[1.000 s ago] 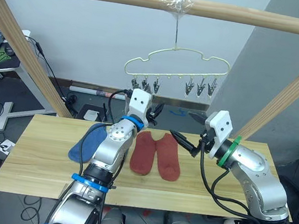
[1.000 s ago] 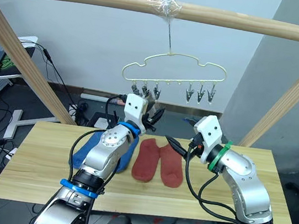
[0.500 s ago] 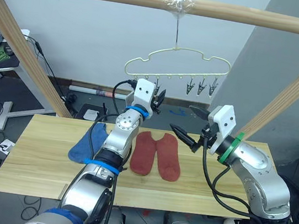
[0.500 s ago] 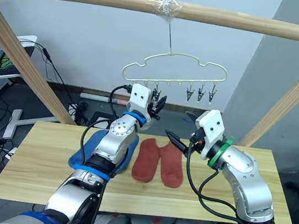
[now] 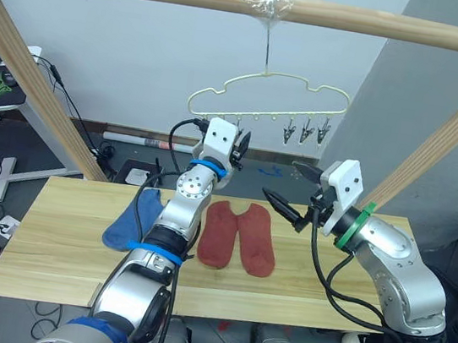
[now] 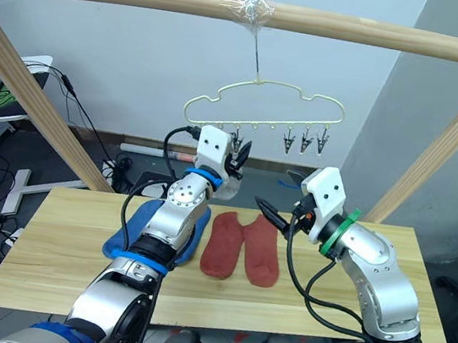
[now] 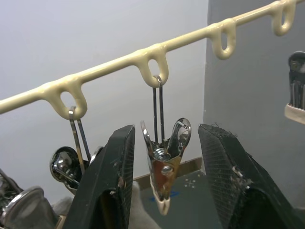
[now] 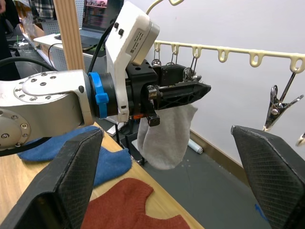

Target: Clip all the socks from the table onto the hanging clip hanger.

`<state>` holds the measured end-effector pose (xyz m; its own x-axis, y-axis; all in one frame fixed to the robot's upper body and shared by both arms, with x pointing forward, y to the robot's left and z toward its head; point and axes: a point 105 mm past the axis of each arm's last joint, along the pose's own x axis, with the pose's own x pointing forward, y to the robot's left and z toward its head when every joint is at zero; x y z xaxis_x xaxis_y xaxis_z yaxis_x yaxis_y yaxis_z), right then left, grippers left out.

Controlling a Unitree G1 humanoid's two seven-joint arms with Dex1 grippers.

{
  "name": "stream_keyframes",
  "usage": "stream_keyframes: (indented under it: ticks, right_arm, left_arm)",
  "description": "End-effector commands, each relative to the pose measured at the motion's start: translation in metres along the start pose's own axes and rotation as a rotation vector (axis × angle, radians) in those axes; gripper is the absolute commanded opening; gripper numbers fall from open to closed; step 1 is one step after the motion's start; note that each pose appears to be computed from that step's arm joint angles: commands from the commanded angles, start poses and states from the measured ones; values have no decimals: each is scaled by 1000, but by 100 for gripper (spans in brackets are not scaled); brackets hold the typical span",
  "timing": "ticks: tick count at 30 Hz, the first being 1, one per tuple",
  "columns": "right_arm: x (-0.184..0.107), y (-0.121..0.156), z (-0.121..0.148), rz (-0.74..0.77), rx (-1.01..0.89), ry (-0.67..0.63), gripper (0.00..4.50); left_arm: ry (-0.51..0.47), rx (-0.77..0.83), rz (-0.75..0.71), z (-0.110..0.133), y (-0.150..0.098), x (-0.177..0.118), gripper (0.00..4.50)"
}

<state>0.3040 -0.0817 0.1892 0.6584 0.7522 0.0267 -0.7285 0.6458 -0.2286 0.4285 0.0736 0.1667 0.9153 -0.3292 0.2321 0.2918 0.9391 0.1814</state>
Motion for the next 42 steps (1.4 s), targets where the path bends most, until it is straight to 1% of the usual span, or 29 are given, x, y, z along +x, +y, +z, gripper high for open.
stream_keyframes:
  ticks: [1,8,24,33,40,42]
  right_arm:
    - [-1,3,20,15,-40,-67,450]
    - [-1,3,20,14,-41,-65,450]
    - [-2,3,20,11,-37,-63,450]
    - [-2,2,20,9,-38,-62,450]
    - [-3,2,20,3,-35,-62,450]
    - [-3,1,20,0,-34,-61,450]
  left_arm:
    - [-69,18,10,19,2,5,213]
    - [-88,42,15,23,3,6,213]
    - [-85,20,-4,23,-5,8,213]
    - [-82,110,-8,23,-6,8,213]
    - [-67,130,36,21,-3,9,213]
    - [-62,112,56,20,-1,8,213]
